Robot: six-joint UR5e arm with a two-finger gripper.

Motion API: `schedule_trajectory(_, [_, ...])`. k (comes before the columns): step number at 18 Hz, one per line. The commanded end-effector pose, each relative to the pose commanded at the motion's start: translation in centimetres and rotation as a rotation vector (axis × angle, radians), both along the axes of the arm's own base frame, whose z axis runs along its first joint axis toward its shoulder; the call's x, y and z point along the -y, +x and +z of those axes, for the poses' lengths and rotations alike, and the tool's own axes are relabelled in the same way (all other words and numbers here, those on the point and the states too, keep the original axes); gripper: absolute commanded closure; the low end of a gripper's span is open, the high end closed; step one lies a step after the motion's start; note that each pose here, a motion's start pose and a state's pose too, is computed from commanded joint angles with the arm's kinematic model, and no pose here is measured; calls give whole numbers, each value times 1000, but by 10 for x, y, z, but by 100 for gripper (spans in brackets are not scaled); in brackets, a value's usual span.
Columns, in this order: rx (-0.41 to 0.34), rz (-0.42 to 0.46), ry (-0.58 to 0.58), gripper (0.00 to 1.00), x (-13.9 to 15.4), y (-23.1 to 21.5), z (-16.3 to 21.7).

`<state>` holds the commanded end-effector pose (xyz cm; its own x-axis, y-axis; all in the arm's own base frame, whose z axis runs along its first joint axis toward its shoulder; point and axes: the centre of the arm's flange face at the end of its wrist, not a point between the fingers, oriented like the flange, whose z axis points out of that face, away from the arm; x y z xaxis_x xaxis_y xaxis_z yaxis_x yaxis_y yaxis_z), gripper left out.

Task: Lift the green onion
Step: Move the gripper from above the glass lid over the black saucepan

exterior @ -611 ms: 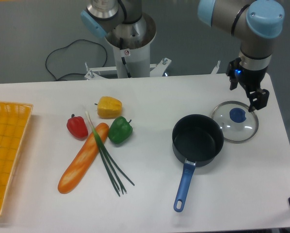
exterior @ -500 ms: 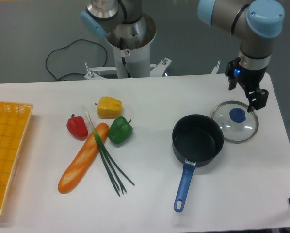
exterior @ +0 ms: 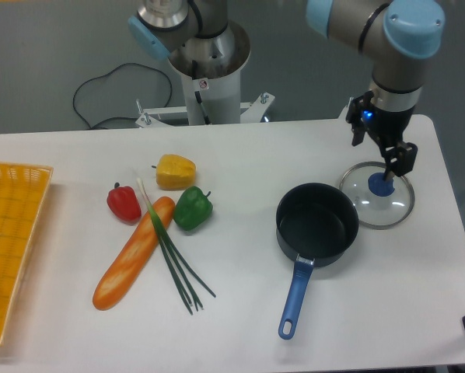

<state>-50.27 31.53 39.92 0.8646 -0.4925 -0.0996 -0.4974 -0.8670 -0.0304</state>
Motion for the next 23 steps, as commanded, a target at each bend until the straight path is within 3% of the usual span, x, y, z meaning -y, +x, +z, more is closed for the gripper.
schedule_trajectory(6, [49, 107, 35, 0, -15, 25, -11])
schedule_trajectory(11, [123, 297, 106, 0, -32, 39, -16])
schedule_trajectory(19, [169, 556, 116, 0, -80, 63, -25])
schedule_trajectory(23, [203, 550, 155, 0, -93, 71, -24])
